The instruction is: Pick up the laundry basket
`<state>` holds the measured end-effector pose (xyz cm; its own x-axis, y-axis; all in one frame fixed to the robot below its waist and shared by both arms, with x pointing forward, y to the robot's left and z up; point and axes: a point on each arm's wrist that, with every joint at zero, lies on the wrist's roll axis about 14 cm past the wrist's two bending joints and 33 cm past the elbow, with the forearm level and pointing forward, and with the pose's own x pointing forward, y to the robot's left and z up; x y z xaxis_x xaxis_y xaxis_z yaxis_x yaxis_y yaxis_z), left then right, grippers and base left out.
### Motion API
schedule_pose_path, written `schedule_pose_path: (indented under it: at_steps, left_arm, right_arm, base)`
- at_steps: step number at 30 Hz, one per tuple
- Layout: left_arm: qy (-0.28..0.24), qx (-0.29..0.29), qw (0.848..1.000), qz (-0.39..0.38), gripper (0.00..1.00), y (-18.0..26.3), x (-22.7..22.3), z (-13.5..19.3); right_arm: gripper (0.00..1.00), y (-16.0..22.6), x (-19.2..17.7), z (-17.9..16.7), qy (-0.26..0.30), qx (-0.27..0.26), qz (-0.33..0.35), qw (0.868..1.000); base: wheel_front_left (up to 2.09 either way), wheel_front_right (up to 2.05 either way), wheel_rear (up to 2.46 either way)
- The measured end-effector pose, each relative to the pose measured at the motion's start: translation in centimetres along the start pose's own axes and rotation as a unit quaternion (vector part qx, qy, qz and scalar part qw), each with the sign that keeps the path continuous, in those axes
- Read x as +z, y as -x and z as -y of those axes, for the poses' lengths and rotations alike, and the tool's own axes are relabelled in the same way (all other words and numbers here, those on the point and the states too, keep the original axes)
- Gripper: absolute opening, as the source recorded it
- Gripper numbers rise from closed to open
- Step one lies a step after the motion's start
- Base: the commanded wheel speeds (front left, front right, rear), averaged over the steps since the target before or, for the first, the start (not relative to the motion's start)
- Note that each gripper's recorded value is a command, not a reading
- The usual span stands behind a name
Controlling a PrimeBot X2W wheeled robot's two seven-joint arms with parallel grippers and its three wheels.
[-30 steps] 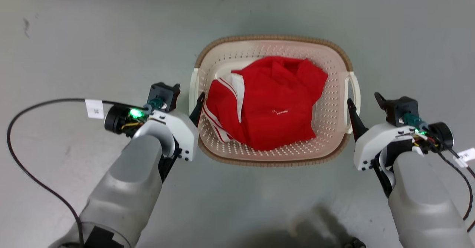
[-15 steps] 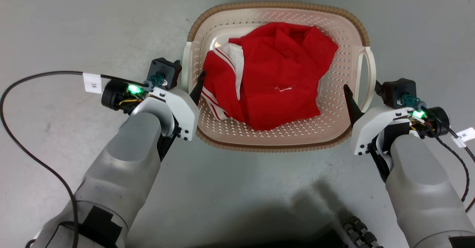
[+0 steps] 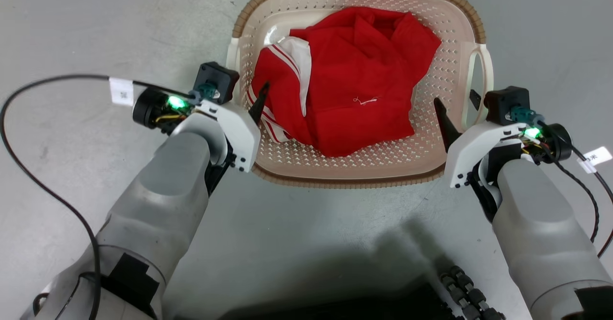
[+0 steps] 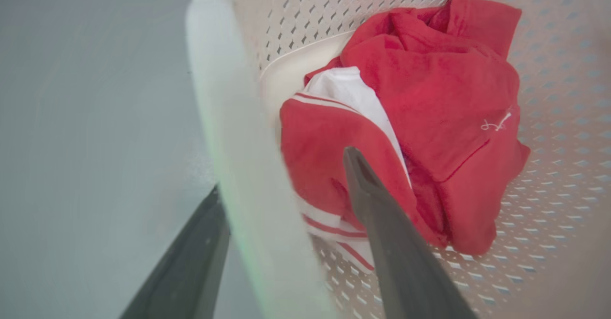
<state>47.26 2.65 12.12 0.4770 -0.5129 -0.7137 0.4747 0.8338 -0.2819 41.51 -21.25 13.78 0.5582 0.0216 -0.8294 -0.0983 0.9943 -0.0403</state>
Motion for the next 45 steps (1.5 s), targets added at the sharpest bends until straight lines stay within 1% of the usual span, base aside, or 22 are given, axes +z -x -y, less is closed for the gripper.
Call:
schedule_pose_path:
  at_steps: [1, 6, 11, 12, 18, 30, 39, 45]
  left_arm:
    - [-0.002, -0.001, 1.0, 0.001, 0.0, -0.1, 0.1, 0.0]
    - [0.001, 0.005, 1.0, 0.006, 0.0, -0.3, 0.7, -0.3]
    - [0.001, 0.008, 1.0, 0.011, 0.0, 0.4, 1.5, -0.1]
    - [0.004, 0.011, 1.0, 0.015, 0.0, 1.1, 2.1, 0.1]
    - [0.014, 0.023, 1.0, 0.016, 0.0, 3.7, 3.0, 0.8]
    - [0.025, 0.057, 0.998, 0.029, 0.0, 11.0, 5.3, 2.0]
    - [0.041, 0.075, 0.996, 0.009, 0.0, 16.3, 4.5, 3.6]
    - [0.052, 0.084, 0.995, 0.009, 0.0, 19.9, 4.1, 4.8]
  right_arm:
    - [0.0, -0.1, 0.0, 0.0, -0.001, 0.0, -0.001, 1.0]
    - [0.0, -0.3, 0.1, -0.7, -0.005, 0.008, -0.003, 1.0]
    - [0.0, 0.1, 1.1, -0.9, 0.0, 0.012, 0.007, 1.0]
    - [0.0, 0.7, 1.9, -0.9, 0.004, 0.013, 0.015, 1.0]
    - [0.0, 2.5, 3.2, -1.4, 0.015, 0.019, 0.026, 0.999]
    - [0.0, 8.0, 6.3, -2.9, 0.036, 0.035, 0.063, 0.997]
    - [0.0, 12.1, 6.9, -4.8, 0.058, 0.055, 0.068, 0.995]
    - [0.0, 15.1, 7.1, -6.1, 0.071, 0.066, 0.071, 0.993]
  base:
    - [0.0, 0.0, 0.0]
    - [0.0, 0.0, 0.0]
    - [0.0, 0.0, 0.0]
    - [0.0, 0.0, 0.0]
    - [0.0, 0.0, 0.0]
    - [0.0, 0.0, 0.0]
    - [0.0, 0.0, 0.0]
    - [0.0, 0.0, 0.0]
